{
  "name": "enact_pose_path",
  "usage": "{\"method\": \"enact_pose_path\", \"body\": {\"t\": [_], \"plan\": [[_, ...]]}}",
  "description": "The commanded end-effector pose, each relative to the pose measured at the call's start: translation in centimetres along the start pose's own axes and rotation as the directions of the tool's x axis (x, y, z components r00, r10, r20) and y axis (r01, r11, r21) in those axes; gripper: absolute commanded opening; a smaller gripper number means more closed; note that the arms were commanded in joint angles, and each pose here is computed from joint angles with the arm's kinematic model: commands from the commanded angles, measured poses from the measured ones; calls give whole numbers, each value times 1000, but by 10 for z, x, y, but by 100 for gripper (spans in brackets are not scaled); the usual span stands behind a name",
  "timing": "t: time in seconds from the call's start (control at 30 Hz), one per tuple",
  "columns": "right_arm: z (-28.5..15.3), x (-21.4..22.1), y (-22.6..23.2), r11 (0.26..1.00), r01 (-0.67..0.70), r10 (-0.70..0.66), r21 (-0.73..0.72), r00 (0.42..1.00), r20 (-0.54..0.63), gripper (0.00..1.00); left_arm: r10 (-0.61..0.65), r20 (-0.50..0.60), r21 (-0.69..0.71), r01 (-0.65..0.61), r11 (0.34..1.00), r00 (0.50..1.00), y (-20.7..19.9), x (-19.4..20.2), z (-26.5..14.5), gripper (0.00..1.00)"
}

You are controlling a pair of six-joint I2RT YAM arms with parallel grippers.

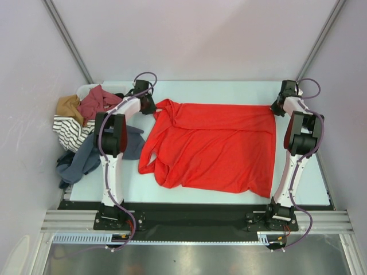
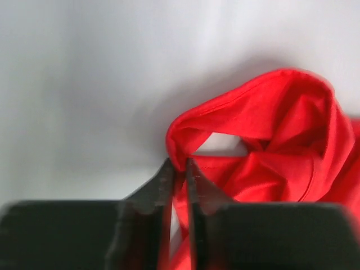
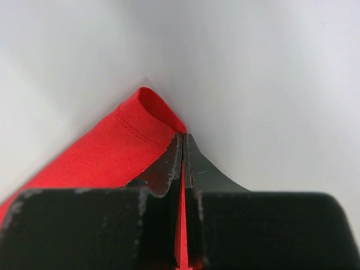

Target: Fold and stack the tank tops

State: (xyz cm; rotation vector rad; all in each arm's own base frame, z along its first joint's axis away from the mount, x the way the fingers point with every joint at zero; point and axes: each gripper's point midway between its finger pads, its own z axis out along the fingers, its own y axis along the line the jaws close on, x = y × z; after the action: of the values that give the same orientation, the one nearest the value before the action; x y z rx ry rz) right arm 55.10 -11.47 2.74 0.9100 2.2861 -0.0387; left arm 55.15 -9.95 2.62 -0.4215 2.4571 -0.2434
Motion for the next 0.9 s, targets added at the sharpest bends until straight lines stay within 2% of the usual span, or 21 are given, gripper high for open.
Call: {"method": "enact_pose_path", "body": {"t": [0.0, 0.33, 0.6, 0.87], "plan": [[-25, -38, -7, 999, -50, 50, -5, 995, 88, 0, -17, 62, 6, 16, 1000, 998, -2, -35, -1, 1], [-24, -51, 0, 996, -79, 83, -49, 991, 106, 0, -54, 225, -61, 70, 996, 973, 29, -107, -36, 0], [-18, -58, 9, 995, -78, 85, -67, 990, 111, 0, -18, 315, -81, 46, 996, 949, 29, -150, -39, 1], [-9, -68, 23, 991, -76, 89, -107, 988, 124, 0, -34, 303, -104, 69, 992, 952, 40, -150, -15, 4]]}}
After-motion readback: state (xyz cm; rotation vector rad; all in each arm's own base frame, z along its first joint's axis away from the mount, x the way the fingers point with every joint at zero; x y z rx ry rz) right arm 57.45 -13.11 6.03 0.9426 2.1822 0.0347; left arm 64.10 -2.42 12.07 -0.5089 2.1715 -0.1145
